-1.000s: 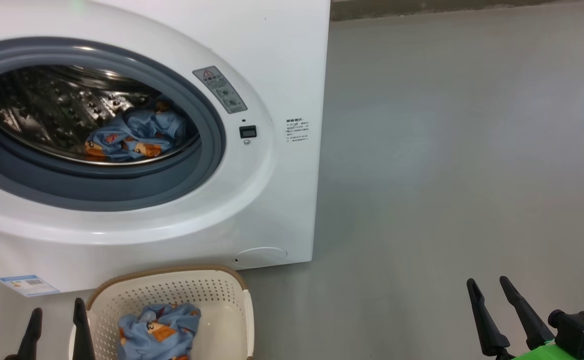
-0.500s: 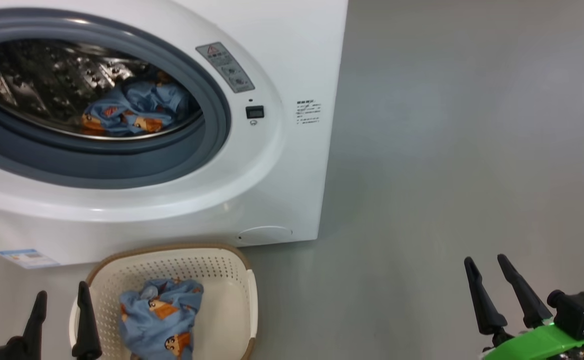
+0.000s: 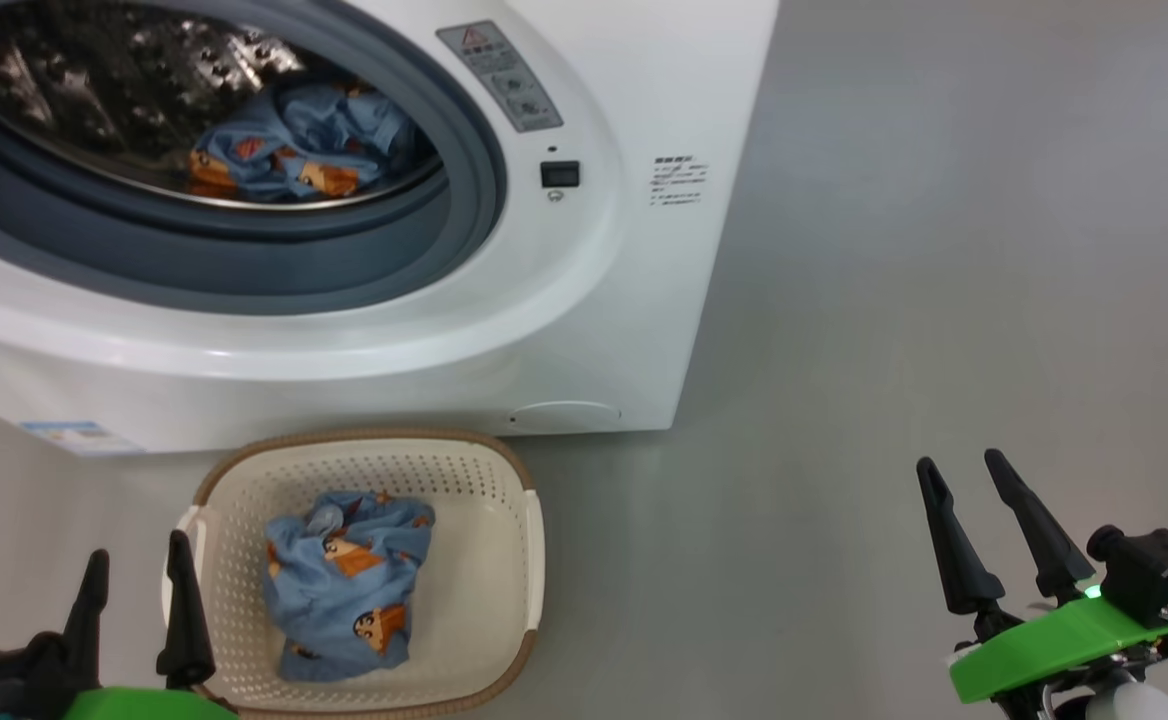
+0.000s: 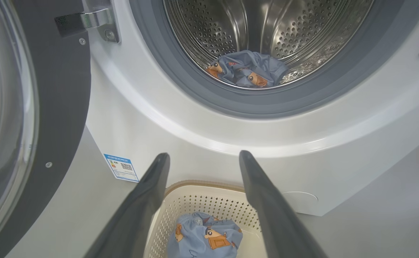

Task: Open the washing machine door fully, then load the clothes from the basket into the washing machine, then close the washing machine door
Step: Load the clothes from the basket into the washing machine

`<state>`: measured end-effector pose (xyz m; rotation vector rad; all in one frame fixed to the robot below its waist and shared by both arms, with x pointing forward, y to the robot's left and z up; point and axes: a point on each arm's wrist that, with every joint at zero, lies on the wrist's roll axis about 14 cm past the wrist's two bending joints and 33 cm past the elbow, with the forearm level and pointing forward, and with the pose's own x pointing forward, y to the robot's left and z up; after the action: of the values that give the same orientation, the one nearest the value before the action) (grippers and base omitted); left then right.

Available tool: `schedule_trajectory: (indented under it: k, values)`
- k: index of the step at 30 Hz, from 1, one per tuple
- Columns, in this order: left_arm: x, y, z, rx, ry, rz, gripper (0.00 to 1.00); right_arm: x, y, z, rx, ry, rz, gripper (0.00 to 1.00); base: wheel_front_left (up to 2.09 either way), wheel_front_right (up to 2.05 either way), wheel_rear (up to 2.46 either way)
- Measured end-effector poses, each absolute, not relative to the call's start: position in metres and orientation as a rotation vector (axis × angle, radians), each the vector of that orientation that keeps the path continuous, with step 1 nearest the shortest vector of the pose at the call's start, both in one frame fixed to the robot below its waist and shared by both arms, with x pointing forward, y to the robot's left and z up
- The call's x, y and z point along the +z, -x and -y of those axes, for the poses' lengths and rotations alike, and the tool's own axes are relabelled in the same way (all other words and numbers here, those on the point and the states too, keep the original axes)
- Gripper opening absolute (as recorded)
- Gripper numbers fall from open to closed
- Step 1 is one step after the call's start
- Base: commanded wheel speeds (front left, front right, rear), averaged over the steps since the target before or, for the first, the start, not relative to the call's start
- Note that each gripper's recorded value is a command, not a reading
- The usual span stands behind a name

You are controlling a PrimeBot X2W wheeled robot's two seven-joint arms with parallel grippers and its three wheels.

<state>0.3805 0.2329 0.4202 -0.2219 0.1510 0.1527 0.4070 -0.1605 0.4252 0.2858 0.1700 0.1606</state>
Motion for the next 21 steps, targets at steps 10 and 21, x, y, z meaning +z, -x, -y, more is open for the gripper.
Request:
schedule_trajectory:
  k: [10, 21]
  values:
    - [0.382, -0.395, -0.223, 0.142, 0.245, -0.262, 1.0, 0.413, -0.431, 0.147, 0.202, -0.287, -0.187, 1.0, 0.0, 0.0, 0.0]
    - [0.326, -0.423, -0.202, 0.082, 0.241, -0.431, 1.0, 0.398, -0.449, 0.145, 0.195, -0.297, -0.204, 1.0, 0.0, 0.0, 0.0]
